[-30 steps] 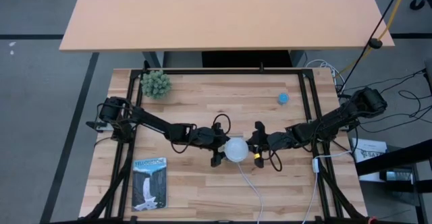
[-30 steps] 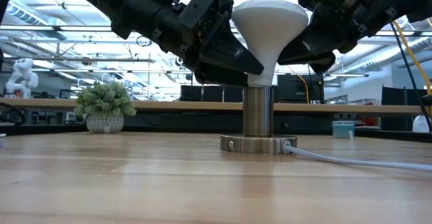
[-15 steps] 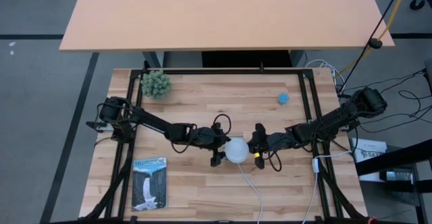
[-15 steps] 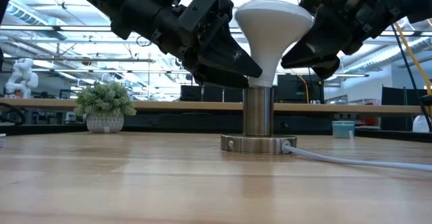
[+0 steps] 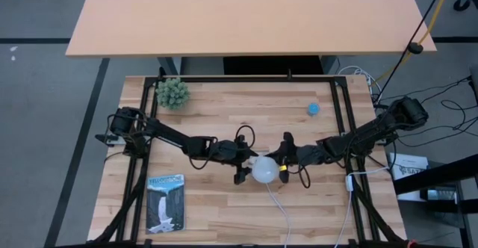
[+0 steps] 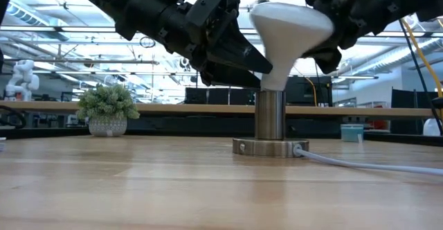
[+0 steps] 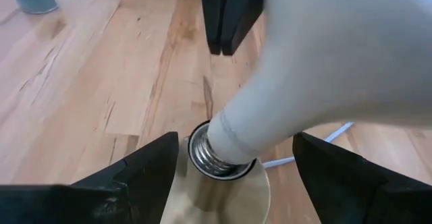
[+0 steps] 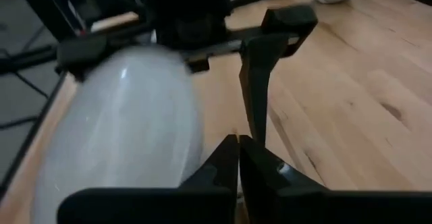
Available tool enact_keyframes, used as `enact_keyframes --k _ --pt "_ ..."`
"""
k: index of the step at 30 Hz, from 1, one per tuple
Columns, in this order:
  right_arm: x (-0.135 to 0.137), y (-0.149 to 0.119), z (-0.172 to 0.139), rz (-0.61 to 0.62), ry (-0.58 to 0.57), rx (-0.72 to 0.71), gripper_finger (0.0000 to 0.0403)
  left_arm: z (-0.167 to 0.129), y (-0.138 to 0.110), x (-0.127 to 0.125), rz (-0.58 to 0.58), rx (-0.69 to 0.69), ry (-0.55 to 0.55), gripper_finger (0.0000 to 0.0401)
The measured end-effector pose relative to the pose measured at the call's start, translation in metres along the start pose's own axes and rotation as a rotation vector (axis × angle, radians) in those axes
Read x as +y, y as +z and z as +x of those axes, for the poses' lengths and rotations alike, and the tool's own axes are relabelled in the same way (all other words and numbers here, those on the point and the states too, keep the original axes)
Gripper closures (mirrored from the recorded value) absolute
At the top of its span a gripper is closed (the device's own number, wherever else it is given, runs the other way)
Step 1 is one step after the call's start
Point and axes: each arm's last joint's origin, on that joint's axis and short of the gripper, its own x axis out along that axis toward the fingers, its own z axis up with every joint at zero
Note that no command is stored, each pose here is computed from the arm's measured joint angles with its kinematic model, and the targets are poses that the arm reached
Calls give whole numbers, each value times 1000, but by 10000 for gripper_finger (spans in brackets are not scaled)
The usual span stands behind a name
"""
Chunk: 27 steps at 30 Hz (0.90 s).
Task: Screw lightbulb
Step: Insert the lightbulb into the desk lamp
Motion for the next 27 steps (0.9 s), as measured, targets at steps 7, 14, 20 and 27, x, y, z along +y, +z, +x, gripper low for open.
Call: enact_keyframes --k 7,14,20,27 --pt "-6 0 2 33 -36 18 402 0 1 6 -39 -3 18 105" --pt "-13 -3 -3 -53 -106 73 403 0 0 8 -35 11 25 105" --pt "-23 7 -34 -64 -181 121 403 0 -2 12 -6 36 37 105" --pt "-30 17 -73 -20 -196 128 403 0 -2 16 -17 39 49 105"
